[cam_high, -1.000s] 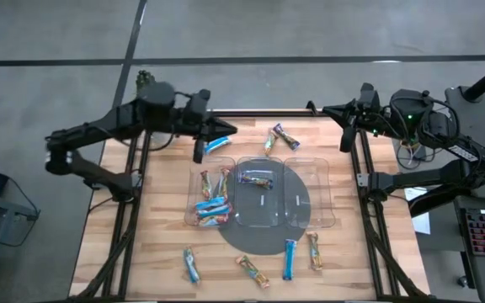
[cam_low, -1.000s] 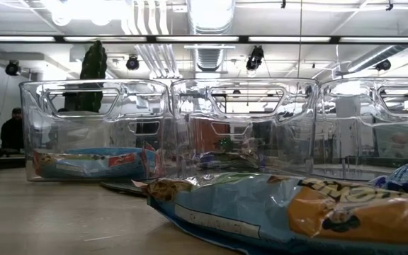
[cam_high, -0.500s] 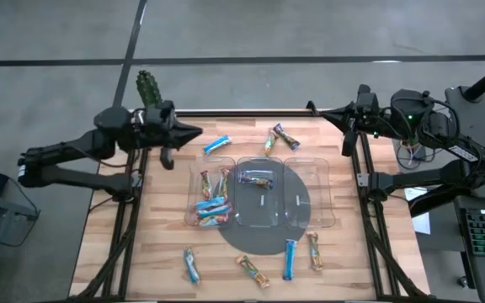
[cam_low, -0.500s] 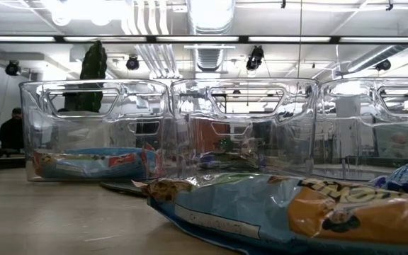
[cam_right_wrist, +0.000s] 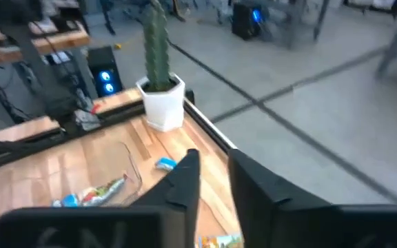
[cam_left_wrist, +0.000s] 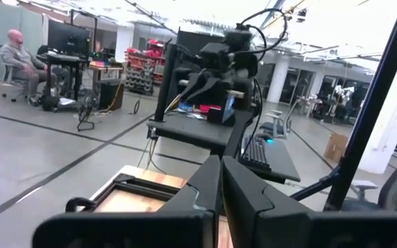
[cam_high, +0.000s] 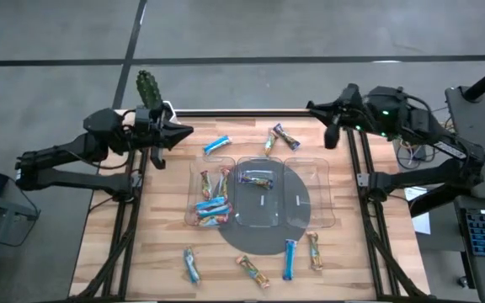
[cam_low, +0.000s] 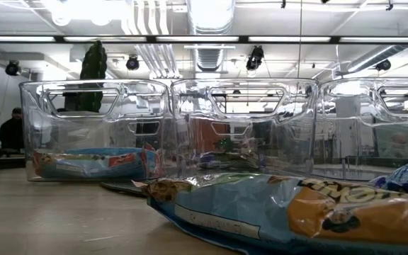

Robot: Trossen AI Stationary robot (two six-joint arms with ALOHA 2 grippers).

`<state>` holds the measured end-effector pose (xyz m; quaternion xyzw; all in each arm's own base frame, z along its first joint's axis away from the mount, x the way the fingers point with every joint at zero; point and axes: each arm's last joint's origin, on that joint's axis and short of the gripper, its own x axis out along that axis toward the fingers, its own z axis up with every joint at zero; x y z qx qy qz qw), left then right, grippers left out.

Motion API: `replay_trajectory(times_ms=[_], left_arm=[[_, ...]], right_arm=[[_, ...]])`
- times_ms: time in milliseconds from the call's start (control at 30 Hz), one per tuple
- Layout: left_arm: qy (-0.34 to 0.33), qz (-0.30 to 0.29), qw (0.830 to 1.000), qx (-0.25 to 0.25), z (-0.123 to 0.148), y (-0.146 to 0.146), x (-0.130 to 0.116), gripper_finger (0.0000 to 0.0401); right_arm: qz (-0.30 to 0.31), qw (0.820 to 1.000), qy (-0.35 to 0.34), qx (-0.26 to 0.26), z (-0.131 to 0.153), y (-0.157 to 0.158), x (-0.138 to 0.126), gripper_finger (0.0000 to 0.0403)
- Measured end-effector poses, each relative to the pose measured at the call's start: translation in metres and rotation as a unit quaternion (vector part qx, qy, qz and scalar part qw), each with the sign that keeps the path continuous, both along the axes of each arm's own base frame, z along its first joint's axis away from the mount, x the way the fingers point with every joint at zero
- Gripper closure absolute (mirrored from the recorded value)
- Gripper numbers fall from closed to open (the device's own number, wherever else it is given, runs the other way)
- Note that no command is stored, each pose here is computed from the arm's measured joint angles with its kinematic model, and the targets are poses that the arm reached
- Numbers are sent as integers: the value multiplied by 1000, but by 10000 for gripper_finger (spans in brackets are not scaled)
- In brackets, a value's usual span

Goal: Pick and place Granola Bars by type
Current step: Put the blue granola bar into the middle transparent bin

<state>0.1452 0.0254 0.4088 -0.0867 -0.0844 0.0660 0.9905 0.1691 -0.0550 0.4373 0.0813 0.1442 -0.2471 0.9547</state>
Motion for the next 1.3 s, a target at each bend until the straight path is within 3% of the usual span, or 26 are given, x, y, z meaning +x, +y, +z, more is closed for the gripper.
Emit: replay_trajectory(times_ms=[267, 467, 767, 1033, 1300], left_arm=[[-8, 0, 1000, 3, 6, 0, -2, 401], [-14, 1, 1000, 8, 8, -1, -6, 401], [-3, 1, 1000, 6, 5, -1, -7, 401], [-1, 1, 1000, 5, 4, -1, -6, 401], [-1, 0, 1000, 4, 4, -1, -6, 401]], right_arm=[[-35, 997, 21, 70, -12, -35, 20, 212], [-64, 988, 69, 121, -36, -67, 37, 168], [-90, 964, 184, 170, -90, -108, 72, 161], [-96, 925, 298, 217, -147, -138, 92, 182], [-76, 897, 352, 256, -195, -159, 108, 188]])
